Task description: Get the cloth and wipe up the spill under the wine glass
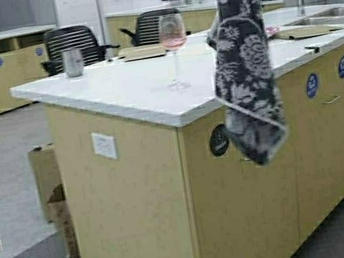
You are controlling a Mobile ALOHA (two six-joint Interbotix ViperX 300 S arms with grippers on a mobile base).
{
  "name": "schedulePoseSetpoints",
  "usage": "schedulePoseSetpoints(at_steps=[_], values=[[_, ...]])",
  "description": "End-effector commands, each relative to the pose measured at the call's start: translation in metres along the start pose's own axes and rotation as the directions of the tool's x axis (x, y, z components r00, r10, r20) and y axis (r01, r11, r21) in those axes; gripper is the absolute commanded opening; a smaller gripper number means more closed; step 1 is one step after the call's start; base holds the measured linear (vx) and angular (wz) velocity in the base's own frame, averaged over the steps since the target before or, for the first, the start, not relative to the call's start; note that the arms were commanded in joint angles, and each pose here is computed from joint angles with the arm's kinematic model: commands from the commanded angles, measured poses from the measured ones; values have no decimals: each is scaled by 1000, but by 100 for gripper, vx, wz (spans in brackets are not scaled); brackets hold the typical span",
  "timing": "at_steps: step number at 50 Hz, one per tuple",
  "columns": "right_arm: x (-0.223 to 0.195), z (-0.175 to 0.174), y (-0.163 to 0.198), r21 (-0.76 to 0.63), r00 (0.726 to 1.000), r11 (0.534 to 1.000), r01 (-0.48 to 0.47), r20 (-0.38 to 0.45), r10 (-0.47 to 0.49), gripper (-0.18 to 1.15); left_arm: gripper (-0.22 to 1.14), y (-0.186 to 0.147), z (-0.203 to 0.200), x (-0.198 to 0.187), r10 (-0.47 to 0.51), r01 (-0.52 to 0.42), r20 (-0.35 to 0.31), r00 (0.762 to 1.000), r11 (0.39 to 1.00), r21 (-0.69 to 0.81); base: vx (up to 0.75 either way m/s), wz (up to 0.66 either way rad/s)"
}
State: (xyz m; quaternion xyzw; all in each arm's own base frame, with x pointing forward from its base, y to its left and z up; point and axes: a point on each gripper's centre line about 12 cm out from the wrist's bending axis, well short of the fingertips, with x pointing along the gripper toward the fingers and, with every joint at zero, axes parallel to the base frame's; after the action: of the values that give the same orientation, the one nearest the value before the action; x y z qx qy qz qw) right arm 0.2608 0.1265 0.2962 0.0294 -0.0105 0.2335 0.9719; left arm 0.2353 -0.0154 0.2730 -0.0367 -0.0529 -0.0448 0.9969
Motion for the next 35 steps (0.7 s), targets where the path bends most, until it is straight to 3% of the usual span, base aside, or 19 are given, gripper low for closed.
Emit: schedulePoseSetpoints(at_steps=[1, 10, 25, 35], values=[[0, 12, 1, 0, 999, 1000, -4, 43, 4, 7, 2, -20, 24, 18, -80, 80, 58, 995, 997, -9, 24, -15], [0, 14, 1, 3, 998, 1000, -6, 56, 5, 7, 2, -45, 24, 53, -149, 151, 44, 988, 988, -42, 24, -10], [-1, 14, 1, 2, 998, 1000, -6, 60, 6, 7, 2, -77, -48, 88, -246, 245, -8, 969, 968, -51, 22, 0], [0, 18, 2, 3, 997, 1000, -7, 72, 7, 7, 2, -81, -99, 104, -251, 248, -50, 967, 967, -52, 22, 3]])
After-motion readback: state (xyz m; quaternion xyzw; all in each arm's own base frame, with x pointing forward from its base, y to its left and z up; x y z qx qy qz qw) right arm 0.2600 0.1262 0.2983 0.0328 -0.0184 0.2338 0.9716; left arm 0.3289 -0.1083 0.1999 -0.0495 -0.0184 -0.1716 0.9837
